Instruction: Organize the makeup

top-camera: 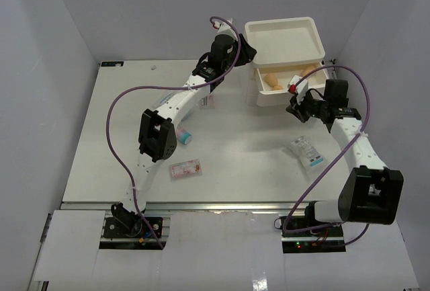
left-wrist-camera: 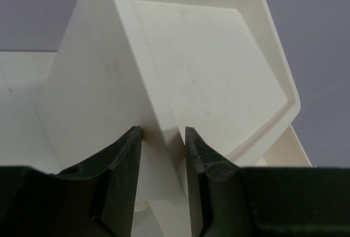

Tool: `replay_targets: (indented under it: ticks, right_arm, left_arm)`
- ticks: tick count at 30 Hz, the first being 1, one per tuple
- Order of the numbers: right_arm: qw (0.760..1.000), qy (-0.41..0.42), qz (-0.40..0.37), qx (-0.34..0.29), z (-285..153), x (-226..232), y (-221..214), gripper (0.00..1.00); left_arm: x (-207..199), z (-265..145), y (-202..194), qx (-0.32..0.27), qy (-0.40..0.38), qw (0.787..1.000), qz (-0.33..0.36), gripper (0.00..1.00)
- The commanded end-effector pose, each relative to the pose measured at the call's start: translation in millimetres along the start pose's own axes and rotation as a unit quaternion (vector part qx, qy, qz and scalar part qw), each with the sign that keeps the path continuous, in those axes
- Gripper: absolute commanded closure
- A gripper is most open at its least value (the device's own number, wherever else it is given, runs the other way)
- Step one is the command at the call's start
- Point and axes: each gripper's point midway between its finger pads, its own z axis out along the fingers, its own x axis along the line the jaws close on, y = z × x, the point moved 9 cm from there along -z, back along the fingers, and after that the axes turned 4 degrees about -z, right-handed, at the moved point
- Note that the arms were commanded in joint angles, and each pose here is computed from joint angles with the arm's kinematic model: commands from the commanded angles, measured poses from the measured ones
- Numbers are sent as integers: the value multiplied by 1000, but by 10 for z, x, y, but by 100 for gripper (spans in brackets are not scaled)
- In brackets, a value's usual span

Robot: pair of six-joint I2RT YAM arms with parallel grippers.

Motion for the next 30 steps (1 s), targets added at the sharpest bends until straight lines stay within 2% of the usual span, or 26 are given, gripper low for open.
replay_targets:
  ticks: [1, 6, 15, 20, 24, 30]
  right_arm:
    - [997, -75, -28, -4, 92, -474, 237, 92]
    - [991, -127, -39, -18, 182, -814, 441, 92]
    - [987, -144, -64, -43, 421, -951, 648, 92]
    - [979, -198, -39, -36, 598, -1074, 620, 92]
    - [971, -237, 8, -34, 707, -1156, 587, 92]
    - [966, -246, 56, -50, 569, -1094, 598, 92]
  left_arm:
    - [-124, -78, -73, 37, -27, 999, 14, 60]
    - [-101, -85, -142, 55, -35, 998, 16, 62]
    - [-88, -79, -215, 74, -48, 996, 14, 62]
    - [-75, -79, -236, 79, -49, 996, 11, 62]
    - [-89, -81, -232, 77, -48, 996, 3, 63]
    - [-153, -113, -130, 63, -50, 997, -10, 60]
